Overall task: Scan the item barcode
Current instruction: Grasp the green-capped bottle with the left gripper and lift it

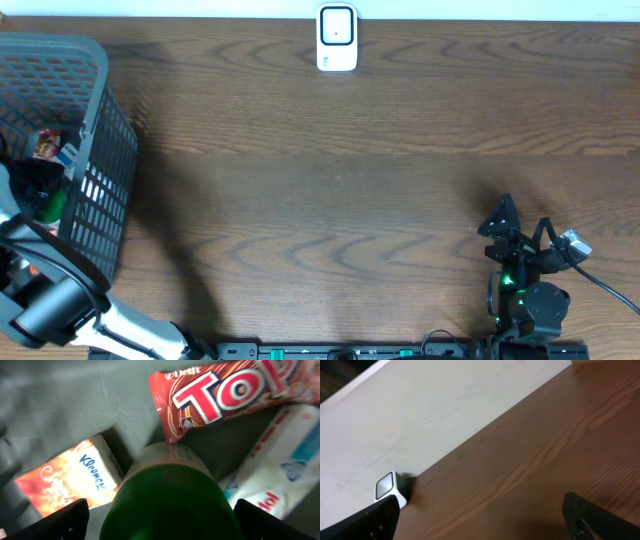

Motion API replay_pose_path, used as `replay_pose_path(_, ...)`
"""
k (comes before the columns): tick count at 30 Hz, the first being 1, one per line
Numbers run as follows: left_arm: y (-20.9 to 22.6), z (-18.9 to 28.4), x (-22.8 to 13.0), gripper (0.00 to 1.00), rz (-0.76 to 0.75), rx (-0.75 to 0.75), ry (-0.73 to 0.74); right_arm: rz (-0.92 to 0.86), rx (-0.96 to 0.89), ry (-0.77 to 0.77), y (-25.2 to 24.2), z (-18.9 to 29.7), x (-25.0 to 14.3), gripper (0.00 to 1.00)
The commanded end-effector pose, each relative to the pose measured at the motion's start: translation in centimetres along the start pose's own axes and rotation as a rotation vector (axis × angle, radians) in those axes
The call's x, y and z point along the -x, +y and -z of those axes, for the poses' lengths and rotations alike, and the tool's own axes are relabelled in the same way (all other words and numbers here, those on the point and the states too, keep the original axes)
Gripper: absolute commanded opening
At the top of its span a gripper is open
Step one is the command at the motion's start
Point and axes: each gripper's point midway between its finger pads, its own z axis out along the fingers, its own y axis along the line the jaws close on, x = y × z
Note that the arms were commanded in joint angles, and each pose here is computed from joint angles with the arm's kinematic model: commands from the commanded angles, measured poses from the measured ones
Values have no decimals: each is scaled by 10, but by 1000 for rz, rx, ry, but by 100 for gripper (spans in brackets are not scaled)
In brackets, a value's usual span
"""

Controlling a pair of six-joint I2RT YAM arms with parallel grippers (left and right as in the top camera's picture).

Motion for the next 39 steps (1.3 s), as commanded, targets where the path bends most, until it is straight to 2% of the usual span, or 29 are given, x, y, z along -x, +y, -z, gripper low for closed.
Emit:
replay_pose_path(1,4,-18,-4,91,7,45,35,8,-11,-6,-3,0,1,99)
replay_pose_path(2,4,-21,-5,88,8,48,43,8,-11,-6,-3,0,1,99)
replay_pose_path(5,4,-25,-7,70,7,54,53,8,-11,-6,-3,0,1,99)
replay_pose_path(8,4,-24,-6,60,7,52,51,8,-11,-6,-3,0,1,99)
replay_pose_path(11,5,-16,-10,57,8,44,65,8,-11,-6,-3,0,1,99)
replay_pose_path(15,-2,18,-10,57,12,-25,49,8,-12,-5,-3,0,1,99)
replay_pose_path(19,-13,72,-2,57,13,-144,-24,8,-11,-6,-3,0,1,99)
replay_pose_path(25,-30,189,-8,63,-7,-440,-186,8,-11,-5,-3,0,1,99)
replay_pose_path(28,-44,245,-30,63,-55,-655,-213,8,-11,-6,-3,0,1,99)
replay_pose_path(30,-54,283,-54,63,-104,-810,-207,8,-11,-6,-3,0,1,99)
replay_pose_path(33,-65,325,-94,63,-176,-967,-175,8,-11,-6,-3,0,1,99)
replay_pose_path(36,-77,348,-135,63,-281,-1040,-139,8,-11,-6,-3,0,1,99)
replay_pose_path(39,-94,350,-175,63,-409,-1034,-112,8,-11,-6,-3,0,1,99)
